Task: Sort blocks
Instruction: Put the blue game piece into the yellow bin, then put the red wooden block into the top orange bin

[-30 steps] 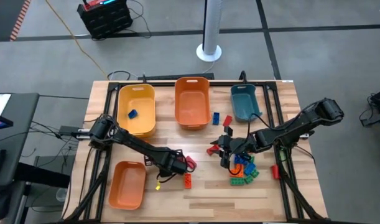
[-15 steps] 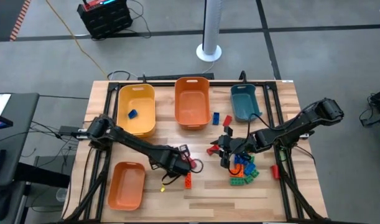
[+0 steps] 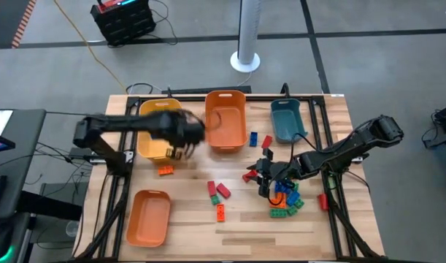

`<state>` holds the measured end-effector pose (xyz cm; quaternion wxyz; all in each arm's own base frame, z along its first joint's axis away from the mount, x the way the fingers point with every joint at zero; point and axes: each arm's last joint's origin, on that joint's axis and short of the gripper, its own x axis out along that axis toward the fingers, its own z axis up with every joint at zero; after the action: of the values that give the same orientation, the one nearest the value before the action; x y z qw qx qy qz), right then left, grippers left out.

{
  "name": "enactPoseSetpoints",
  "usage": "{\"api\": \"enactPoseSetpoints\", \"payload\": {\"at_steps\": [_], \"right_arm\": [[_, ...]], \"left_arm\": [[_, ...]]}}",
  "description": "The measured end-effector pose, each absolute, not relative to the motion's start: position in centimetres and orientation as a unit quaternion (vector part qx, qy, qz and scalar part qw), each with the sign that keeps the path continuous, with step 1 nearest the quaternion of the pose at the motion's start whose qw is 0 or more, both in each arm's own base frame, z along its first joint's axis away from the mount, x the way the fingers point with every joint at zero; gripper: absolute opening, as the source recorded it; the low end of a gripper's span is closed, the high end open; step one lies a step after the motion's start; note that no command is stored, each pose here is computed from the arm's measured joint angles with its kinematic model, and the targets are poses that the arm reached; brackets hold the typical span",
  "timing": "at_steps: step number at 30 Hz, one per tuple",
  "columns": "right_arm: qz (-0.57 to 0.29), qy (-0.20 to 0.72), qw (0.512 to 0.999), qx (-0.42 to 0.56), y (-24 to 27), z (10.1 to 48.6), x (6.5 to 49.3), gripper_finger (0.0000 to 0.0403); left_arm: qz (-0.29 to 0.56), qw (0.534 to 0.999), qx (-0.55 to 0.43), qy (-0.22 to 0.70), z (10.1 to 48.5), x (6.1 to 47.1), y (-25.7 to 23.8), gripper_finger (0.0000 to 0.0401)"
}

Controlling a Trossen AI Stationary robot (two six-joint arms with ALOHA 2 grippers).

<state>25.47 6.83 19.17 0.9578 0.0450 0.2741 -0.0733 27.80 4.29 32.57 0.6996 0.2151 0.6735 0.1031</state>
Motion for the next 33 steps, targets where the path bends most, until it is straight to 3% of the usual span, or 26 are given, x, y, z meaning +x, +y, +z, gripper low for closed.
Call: {"api": "enactPoseSetpoints", "payload": {"at_steps": [5,12,20,24,33], "right_arm": [[-0.072,0.275,0.958,0.044,6.9,19.2,25.4,0.0175],[-0.067,0.275,0.958,0.043,7.2,19.2,25.4,0.0175],[-0.067,0.275,0.958,0.039,7.1,19.2,25.4,0.0175],[-0.070,0.275,0.958,0.040,6.9,19.2,25.4,0.0175],[-0.069,0.275,0.958,0.040,7.0,19.2,25.4,0.0175]], "left_arm": [[0.200,0.682,0.099,0.697,30.6,25.0,9.4,0.0130],[0.248,0.640,-0.063,0.725,24.2,21.1,14.5,0.0134],[0.276,0.598,-0.125,0.742,21.8,18.7,15.5,0.0227],[0.275,0.627,-0.108,0.720,24.0,19.7,15.1,0.0248],[0.239,0.765,-0.005,0.599,31.7,23.6,10.1,0.0253]]}}
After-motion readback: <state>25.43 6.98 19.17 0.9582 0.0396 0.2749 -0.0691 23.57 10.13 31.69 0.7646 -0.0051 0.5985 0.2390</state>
